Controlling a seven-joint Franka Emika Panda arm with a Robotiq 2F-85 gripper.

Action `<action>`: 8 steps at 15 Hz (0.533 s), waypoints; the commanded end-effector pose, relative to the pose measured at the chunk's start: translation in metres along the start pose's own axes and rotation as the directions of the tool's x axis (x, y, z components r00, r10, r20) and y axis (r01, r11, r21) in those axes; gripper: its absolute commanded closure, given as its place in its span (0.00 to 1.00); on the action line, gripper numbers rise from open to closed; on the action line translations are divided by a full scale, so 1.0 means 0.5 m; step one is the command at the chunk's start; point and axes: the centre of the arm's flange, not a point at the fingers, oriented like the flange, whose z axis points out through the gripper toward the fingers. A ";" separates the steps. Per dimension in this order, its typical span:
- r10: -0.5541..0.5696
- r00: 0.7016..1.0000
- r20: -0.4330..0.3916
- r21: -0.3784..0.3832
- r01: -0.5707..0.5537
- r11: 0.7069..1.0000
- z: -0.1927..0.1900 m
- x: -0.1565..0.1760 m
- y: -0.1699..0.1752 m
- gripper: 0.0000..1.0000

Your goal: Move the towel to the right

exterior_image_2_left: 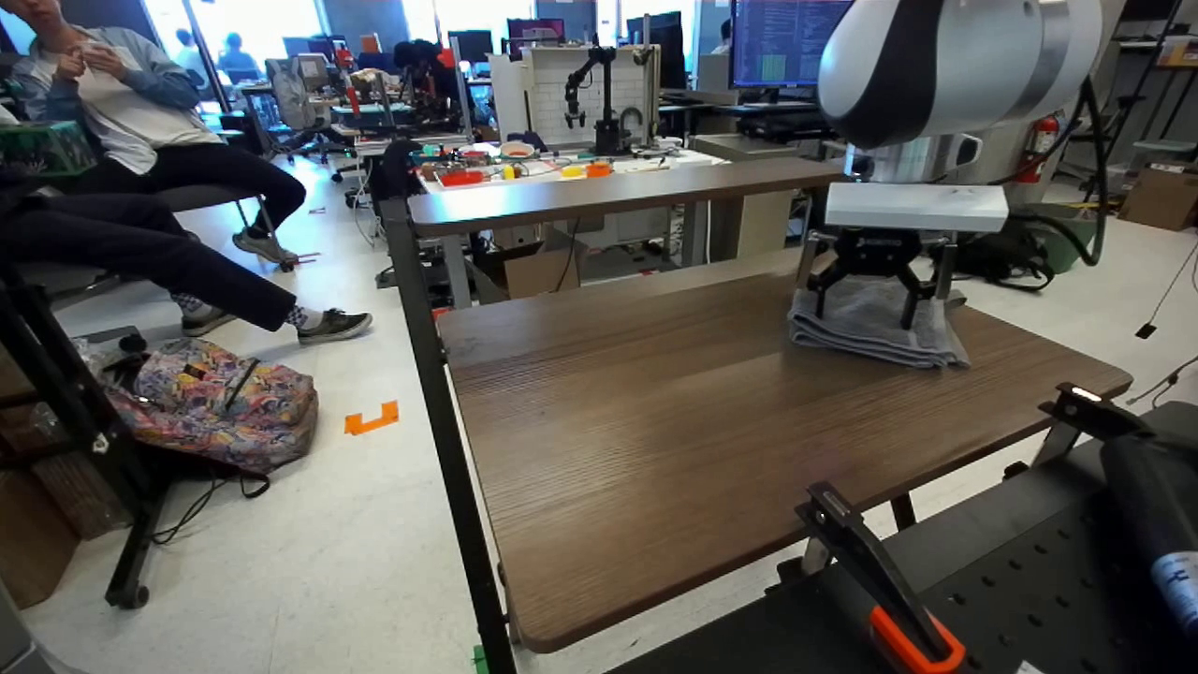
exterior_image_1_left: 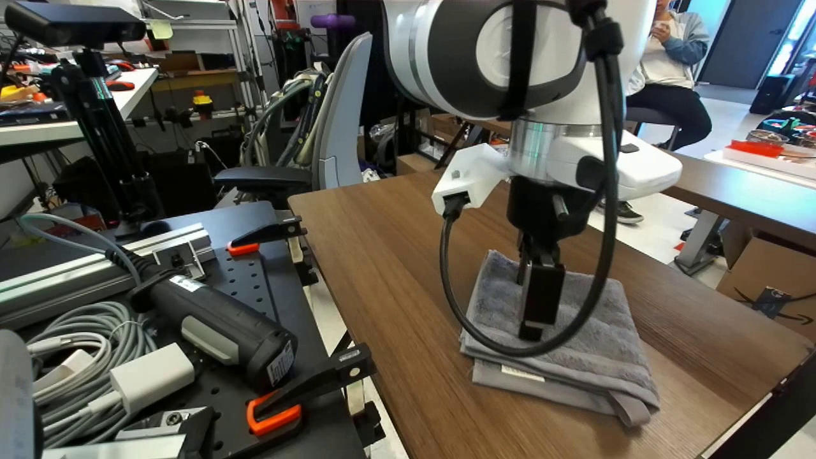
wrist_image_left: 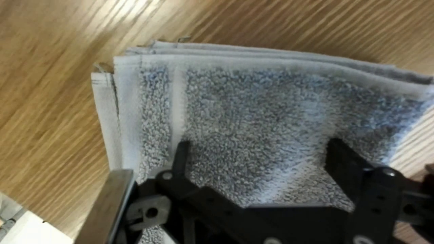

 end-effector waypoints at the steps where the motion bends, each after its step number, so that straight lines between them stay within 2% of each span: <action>1: 0.032 0.999 0.000 -0.007 -0.032 0.999 -0.029 0.016 0.055 0.00; 4: 0.032 0.999 -0.006 0.000 -0.032 0.999 -0.060 0.014 0.055 0.00; 8: 0.001 0.999 -0.052 0.031 0.001 1.000 -0.205 -0.020 0.016 0.00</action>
